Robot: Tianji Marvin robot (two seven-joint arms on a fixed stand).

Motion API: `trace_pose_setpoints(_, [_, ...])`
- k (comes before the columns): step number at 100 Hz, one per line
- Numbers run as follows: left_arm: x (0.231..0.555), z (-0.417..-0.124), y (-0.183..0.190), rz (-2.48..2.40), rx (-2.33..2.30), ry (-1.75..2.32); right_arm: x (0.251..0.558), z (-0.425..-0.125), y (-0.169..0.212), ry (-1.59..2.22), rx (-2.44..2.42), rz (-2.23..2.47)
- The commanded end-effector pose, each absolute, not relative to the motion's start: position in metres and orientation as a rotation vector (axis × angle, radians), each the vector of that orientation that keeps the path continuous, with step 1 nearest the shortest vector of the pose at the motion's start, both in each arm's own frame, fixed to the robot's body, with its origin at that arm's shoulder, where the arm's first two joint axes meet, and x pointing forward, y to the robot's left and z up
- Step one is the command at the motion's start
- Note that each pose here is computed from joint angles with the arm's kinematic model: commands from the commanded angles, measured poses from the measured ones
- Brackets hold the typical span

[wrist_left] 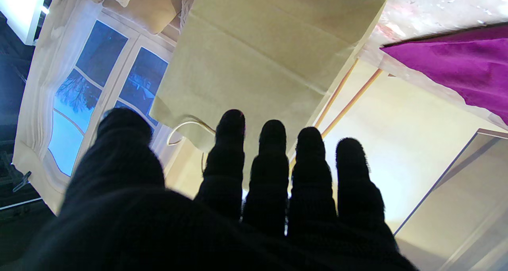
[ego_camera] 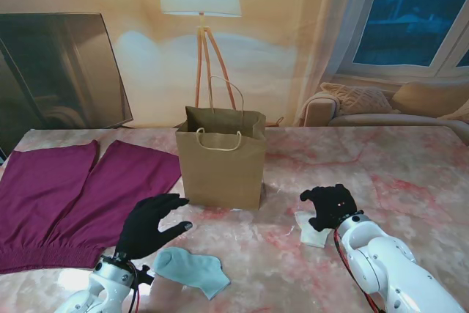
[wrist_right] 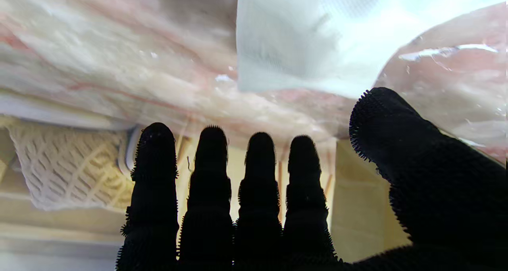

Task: Fold the socks and the shorts into the kraft paper bag

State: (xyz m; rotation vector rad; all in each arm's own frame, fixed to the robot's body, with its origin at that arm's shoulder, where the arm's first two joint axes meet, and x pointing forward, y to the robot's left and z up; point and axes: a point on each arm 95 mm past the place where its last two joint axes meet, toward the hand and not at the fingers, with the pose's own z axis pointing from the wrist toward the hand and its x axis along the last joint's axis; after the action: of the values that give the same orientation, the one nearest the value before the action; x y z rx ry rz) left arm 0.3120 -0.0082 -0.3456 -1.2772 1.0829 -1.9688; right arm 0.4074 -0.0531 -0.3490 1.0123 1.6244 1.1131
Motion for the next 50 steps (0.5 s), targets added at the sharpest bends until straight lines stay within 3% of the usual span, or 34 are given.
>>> trace_pose_setpoints(1, [0.310, -0.344, -0.009, -1.974, -1.280, 1.085, 0.409, -0.354, -0.055, 1.649, 1.074, 1.080])
trace_pose_setpoints(50, [0.312, -0.340, -0.010, -1.973, -1.277, 1.090, 0.415, -0.383, -0.058, 1.726, 1.074, 1.021])
